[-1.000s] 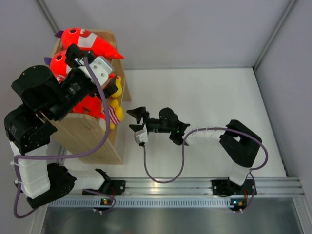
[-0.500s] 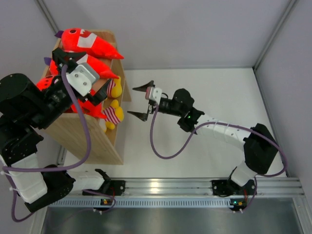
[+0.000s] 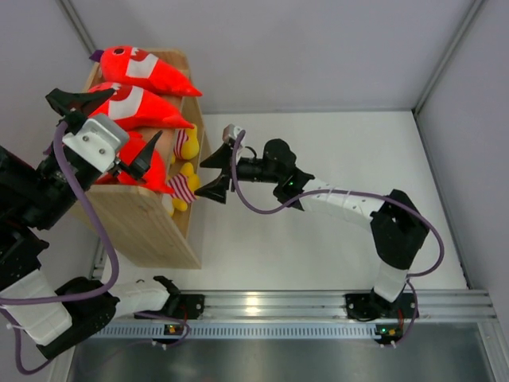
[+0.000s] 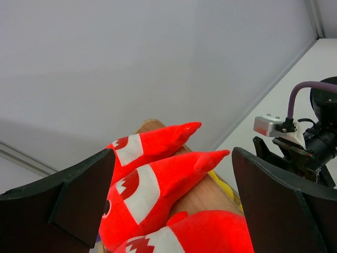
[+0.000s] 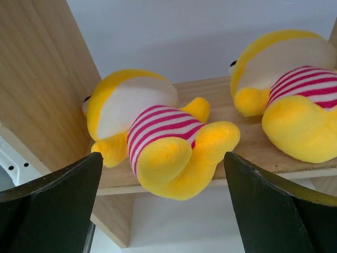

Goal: Place and organize the stuffed toys onto the shelf

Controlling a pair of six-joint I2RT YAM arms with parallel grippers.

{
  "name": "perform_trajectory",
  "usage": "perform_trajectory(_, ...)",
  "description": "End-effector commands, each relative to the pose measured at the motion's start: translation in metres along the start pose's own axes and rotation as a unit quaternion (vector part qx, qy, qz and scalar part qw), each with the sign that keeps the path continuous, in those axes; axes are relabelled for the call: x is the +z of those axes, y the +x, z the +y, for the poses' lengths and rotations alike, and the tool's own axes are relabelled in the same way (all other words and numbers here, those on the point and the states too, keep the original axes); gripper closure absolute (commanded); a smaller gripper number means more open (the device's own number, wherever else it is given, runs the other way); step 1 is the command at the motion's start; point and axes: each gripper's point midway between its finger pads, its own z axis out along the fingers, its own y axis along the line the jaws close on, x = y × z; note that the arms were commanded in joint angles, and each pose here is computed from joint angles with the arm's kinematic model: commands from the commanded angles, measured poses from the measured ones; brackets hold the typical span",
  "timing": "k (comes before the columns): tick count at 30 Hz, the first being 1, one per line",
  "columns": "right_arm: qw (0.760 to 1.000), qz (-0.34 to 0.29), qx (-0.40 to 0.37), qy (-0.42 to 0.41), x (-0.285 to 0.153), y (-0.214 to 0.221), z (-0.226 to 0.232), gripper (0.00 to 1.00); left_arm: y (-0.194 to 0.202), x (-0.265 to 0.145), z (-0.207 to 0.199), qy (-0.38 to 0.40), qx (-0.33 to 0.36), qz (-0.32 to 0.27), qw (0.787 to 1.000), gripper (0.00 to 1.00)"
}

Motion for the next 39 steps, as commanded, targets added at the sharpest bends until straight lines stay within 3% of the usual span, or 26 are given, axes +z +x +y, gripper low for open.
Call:
perform_trajectory(1,1.000,-0.008,0.001,-0.020,0.013,-0.004,0.011,0.03,-0.006,-0.014,0.014,-0.033,-0.003,-0.010,0.999,0.02)
perform_trajectory(4,1.000,-0.002,0.007,-0.016,0.020,0.007,0.006,0.08,0.000,-0.019,0.019,-0.048,0.003,0.005,0.999,0.02)
perform_trajectory(6,1.000,-0.005,0.006,-0.016,0.021,0.011,0.003,0.17,0.004,-0.024,0.025,-0.066,0.008,0.017,0.998,0.01)
perform_trajectory(8,1.000,-0.007,0.005,-0.016,0.022,0.011,0.004,0.33,0.011,-0.026,0.029,-0.078,0.013,0.033,0.996,0.02)
perform_trajectory(13,1.000,-0.017,0.000,-0.014,0.022,0.009,0.005,0.53,0.019,-0.042,0.052,-0.142,0.017,0.061,0.988,0.01)
perform_trajectory(14,1.000,-0.022,-0.002,-0.015,0.022,0.006,0.006,0.62,0.018,-0.046,0.057,-0.156,0.016,0.062,0.986,0.02)
perform_trajectory(19,0.999,-0.031,-0.007,-0.016,0.019,0.003,0.010,0.86,0.019,-0.070,0.090,-0.258,0.004,0.083,0.963,0.02)
perform_trajectory(20,0.999,-0.033,-0.007,-0.011,0.018,0.004,0.010,1.00,0.020,-0.075,0.095,-0.274,0.002,0.087,0.958,0.01)
perform_trajectory(26,0.989,-0.107,-0.058,0.078,0.012,-0.011,0.017,1.00,0.022,-0.090,0.108,-0.322,-0.003,0.101,0.941,0.01)
perform_trajectory(31,0.960,-0.162,-0.066,0.219,-0.001,-0.009,0.005,1.00,0.023,-0.097,0.111,-0.339,-0.006,0.106,0.935,0.01)
perform_trajectory(34,0.941,-0.171,-0.059,0.284,-0.002,-0.005,0.006,1.00,0.022,-0.100,0.111,-0.342,-0.007,0.104,0.934,0.01)
perform_trajectory(39,0.939,-0.148,-0.071,0.303,0.013,0.004,0.014,1.00,0.021,-0.102,0.111,-0.342,-0.007,0.102,0.934,0.01)
